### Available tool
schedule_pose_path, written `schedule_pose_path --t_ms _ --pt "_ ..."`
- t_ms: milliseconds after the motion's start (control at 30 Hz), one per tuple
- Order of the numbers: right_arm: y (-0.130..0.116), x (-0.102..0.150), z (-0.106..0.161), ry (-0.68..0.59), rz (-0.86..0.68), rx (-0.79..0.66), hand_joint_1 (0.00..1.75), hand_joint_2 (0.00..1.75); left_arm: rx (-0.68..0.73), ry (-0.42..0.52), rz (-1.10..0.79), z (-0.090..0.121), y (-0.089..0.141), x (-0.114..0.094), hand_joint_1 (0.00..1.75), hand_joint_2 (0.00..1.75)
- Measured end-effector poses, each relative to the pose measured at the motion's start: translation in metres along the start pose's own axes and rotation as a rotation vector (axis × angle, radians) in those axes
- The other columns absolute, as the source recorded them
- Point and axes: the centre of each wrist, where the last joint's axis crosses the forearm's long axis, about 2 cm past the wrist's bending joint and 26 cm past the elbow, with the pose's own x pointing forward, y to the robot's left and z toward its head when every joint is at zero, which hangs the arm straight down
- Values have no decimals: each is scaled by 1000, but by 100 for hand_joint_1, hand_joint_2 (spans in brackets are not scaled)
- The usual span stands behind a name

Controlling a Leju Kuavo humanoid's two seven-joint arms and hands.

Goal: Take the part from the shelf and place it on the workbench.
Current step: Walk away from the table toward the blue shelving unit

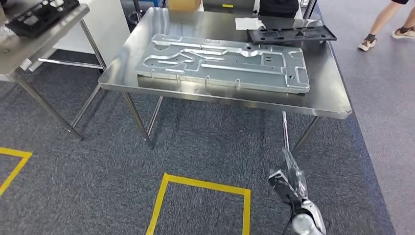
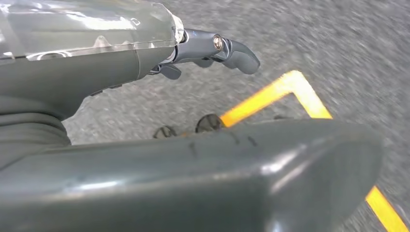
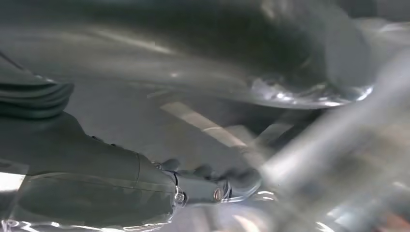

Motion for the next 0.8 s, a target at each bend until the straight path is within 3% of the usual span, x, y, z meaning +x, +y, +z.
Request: schedule_pose_path --t_ms 100,167,300,467,600,800 --pt "36 -25 29 235 222 132 0 0 23 20 -13 1 -2 0 0 0" --pt "51 -36 50 335 279 232 0 0 35 29 -18 2 -2 -1 0 0" --pt "67 -52 82 649 247 430 0 0 71 48 -28 2 -4 -1 0 0" --pt "76 -71 138 1042 169 559 0 0 107 84 -41 3 -1 -5 0 0" --pt "77 -78 167 1176 150 595 0 0 103 96 -43 3 -1 -5 0 0" --pt "79 -79 179 1203 92 595 0 0 71 106 -66 2 -1 -3 0 0"
